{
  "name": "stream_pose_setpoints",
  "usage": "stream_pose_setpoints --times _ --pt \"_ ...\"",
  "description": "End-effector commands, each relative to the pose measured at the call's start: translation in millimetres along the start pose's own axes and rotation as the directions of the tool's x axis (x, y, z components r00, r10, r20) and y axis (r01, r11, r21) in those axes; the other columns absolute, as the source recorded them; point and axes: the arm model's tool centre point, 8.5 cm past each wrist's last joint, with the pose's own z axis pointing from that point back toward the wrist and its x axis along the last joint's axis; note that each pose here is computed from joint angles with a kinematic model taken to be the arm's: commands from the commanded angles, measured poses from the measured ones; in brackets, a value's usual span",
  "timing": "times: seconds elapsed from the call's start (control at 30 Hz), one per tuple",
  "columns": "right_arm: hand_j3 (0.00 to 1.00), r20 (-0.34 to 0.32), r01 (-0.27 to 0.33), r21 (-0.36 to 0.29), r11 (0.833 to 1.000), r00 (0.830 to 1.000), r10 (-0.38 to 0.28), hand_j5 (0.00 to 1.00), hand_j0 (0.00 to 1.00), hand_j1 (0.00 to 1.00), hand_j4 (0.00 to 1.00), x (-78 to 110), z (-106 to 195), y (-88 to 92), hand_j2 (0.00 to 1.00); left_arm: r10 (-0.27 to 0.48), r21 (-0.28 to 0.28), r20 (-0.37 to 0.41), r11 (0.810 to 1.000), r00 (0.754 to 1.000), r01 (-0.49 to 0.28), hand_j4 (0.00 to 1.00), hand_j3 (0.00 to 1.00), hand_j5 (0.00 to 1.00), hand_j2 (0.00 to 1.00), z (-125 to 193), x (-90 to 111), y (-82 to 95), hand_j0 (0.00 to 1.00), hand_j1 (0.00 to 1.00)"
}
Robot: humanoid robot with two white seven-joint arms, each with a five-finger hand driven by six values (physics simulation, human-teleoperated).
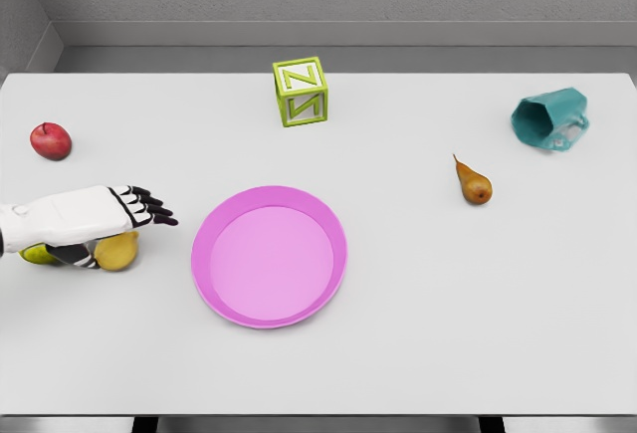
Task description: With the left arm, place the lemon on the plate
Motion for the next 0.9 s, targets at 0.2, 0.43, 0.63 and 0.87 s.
stream_pose_setpoints --times 0.2,0.43,0.63,0.87 --pt "1.0 0.0 0.001 0.0 1.0 1.0 -0.001 1.0 1.0 1.0 1.0 0.0 0.0 0.0 1.0 0.0 -0.002 -0.008 1.0 1.0 0.0 1.0 1.0 1.0 1.0 -3.5 -1.5 -2.9 1.0 1.0" --pt "1.0 -0.001 0.001 0.0 1.0 1.0 -0.001 1.0 1.0 1.0 1.0 -0.1 0.0 0.0 1.0 0.012 -0.009 -0.003 1.0 1.0 -0.012 0.99 0.99 0.99 0.99 -4.0 0.7 -8.3 0.99 0.99" --pt "1.0 0.0 0.001 0.0 1.0 1.0 -0.001 1.0 1.0 1.0 1.0 0.0 0.0 0.0 1.0 0.013 -0.01 -0.007 1.0 1.0 -0.013 0.94 0.94 0.94 0.94 -3.4 -0.7 -8.9 0.94 0.94" --pt "1.0 0.0 0.001 0.0 1.0 1.0 -0.001 1.0 1.0 1.0 1.0 0.0 0.0 0.0 1.0 0.025 -0.013 -0.014 1.0 1.0 -0.025 0.79 0.79 0.79 0.79 -2.9 -3.1 -11.8 0.79 0.79"
